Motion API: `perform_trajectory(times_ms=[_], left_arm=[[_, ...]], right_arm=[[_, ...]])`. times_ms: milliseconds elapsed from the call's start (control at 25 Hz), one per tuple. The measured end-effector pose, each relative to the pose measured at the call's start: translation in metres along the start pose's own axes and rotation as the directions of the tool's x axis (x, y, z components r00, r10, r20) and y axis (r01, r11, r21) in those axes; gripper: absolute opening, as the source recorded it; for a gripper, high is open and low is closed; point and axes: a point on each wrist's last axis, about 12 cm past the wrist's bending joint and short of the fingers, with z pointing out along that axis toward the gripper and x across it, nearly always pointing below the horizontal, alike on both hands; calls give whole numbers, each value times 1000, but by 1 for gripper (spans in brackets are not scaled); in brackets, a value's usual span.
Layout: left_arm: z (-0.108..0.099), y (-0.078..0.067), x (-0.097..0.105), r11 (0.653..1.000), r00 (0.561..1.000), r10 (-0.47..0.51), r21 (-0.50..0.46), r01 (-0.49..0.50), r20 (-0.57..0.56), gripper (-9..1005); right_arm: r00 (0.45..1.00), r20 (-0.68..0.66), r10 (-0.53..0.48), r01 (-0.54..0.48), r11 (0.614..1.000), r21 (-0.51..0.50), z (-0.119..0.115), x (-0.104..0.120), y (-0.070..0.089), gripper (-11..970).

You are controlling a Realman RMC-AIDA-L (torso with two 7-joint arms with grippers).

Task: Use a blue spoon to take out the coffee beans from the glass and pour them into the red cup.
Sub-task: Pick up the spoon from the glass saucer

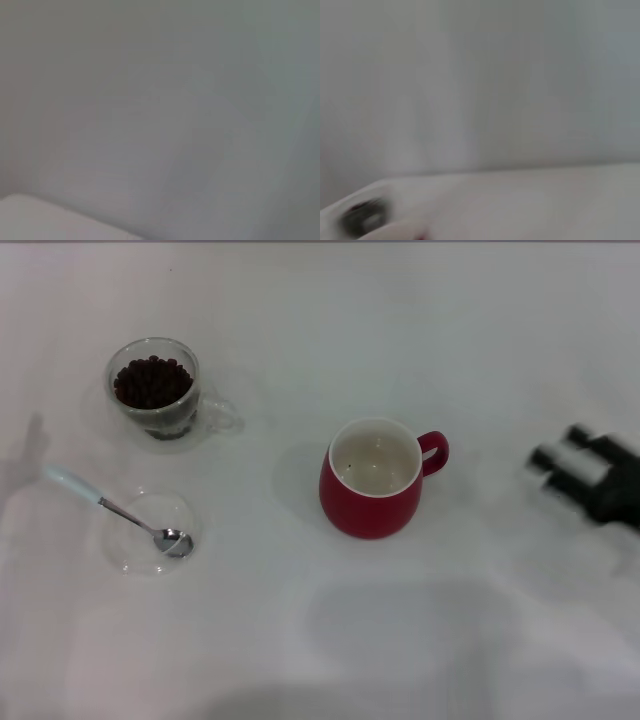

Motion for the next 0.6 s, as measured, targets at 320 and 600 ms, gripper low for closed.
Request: perform_trajectory(times_ms=[320, 600], left_arm=[[-19, 27, -6, 880, 875, -475, -39, 473, -93, 874], [-23, 32, -10, 754, 709, -639, -59, 655, -296, 855]], right_arm=[[942, 230, -243, 162, 933, 323, -5, -20, -14, 717], [919, 216, -331, 238, 900, 366, 23, -32, -18, 714]])
